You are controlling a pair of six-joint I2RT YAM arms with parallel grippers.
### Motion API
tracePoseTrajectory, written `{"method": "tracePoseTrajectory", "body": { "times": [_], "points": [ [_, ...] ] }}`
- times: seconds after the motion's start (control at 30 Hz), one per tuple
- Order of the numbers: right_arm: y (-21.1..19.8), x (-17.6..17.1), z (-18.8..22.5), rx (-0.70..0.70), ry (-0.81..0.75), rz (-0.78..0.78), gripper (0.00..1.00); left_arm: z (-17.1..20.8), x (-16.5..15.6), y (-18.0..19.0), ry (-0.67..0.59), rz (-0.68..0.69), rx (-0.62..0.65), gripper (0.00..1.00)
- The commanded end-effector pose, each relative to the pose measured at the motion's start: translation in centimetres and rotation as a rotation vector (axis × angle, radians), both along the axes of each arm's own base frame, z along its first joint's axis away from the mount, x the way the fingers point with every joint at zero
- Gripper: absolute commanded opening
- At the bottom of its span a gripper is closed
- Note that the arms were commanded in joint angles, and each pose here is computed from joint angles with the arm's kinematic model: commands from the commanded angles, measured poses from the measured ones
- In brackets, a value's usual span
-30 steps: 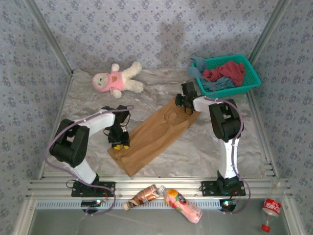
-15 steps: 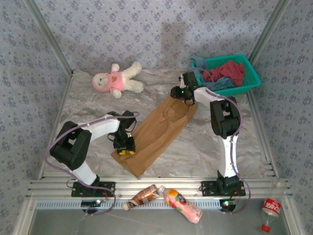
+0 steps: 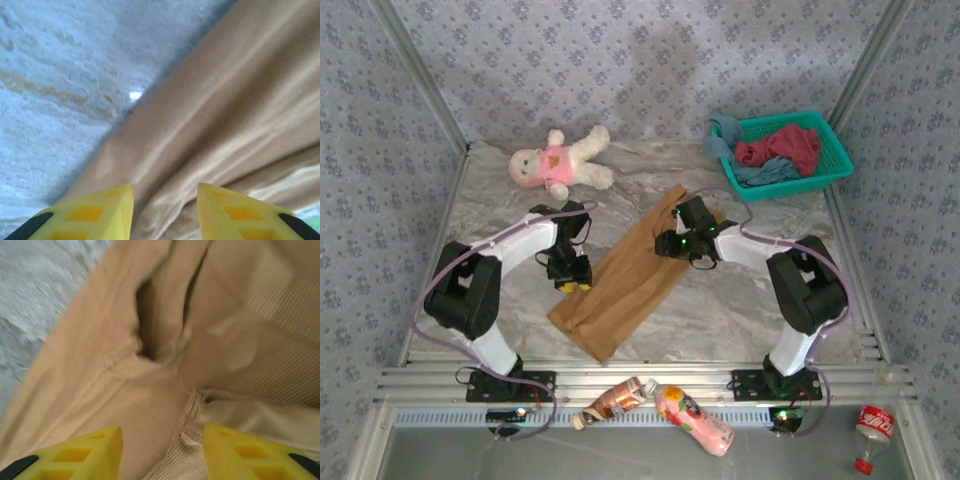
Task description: Fold and stack the tank tops
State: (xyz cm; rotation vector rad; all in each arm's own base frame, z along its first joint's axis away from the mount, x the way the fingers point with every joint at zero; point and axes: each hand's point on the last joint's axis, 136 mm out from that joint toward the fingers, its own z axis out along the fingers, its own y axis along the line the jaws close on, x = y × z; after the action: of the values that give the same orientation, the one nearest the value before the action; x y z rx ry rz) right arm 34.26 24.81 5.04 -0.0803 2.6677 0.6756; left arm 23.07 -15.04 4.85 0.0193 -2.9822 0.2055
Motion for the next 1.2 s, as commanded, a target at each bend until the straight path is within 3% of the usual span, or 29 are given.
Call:
{"method": "tracePoseTrajectory", "body": {
  "times": [0.0, 0.2, 0.4, 0.6, 0.77, 0.97, 1.07, 1.17],
  "points": [
    [0.1, 1.5, -1.0, -0.021, -0.011, -0.042, 0.48, -0.8, 0.4, -0.6, 0.014, -0.043, -0.018, 0.38],
    [-1.3, 2.8, -3.7, -0.143, 0.035, 0.026, 0.46, -2.1, -1.0, -1.5, 0.052, -0.034, -0.041, 0.38],
    [-2.9, 6.9, -3.7, -0.207, 0.033, 0.086, 0.46, -2.5, -2.7, -3.6, 0.065, 0.016, -0.075, 0.38],
    [-3.4, 10.3, -3.5, -0.19, 0.009, 0.15, 0.47, -2.1, -1.6, -7.0, 0.015, 0.047, -0.116, 0.39],
    [-2.9, 12.7, -0.3, -0.159, -0.115, 0.229, 0.5, -1.3, -1.1, -6.9, -0.016, 0.045, -0.063, 0.4],
    [-0.3, 9.1, 5.8, -0.106, -0.342, 0.361, 0.58, 1.1, -0.7, -4.3, -0.07, 0.032, 0.029, 0.44],
    [1.3, 4.8, 6.7, -0.098, -0.394, 0.46, 0.6, 1.0, -1.7, -4.0, -0.047, 0.044, 0.019, 0.44],
    [2.4, -1.0, 5.2, -0.131, -0.406, 0.583, 0.62, 0.0, -3.1, -3.7, -0.013, 0.068, 0.001, 0.45]
  ]
}}
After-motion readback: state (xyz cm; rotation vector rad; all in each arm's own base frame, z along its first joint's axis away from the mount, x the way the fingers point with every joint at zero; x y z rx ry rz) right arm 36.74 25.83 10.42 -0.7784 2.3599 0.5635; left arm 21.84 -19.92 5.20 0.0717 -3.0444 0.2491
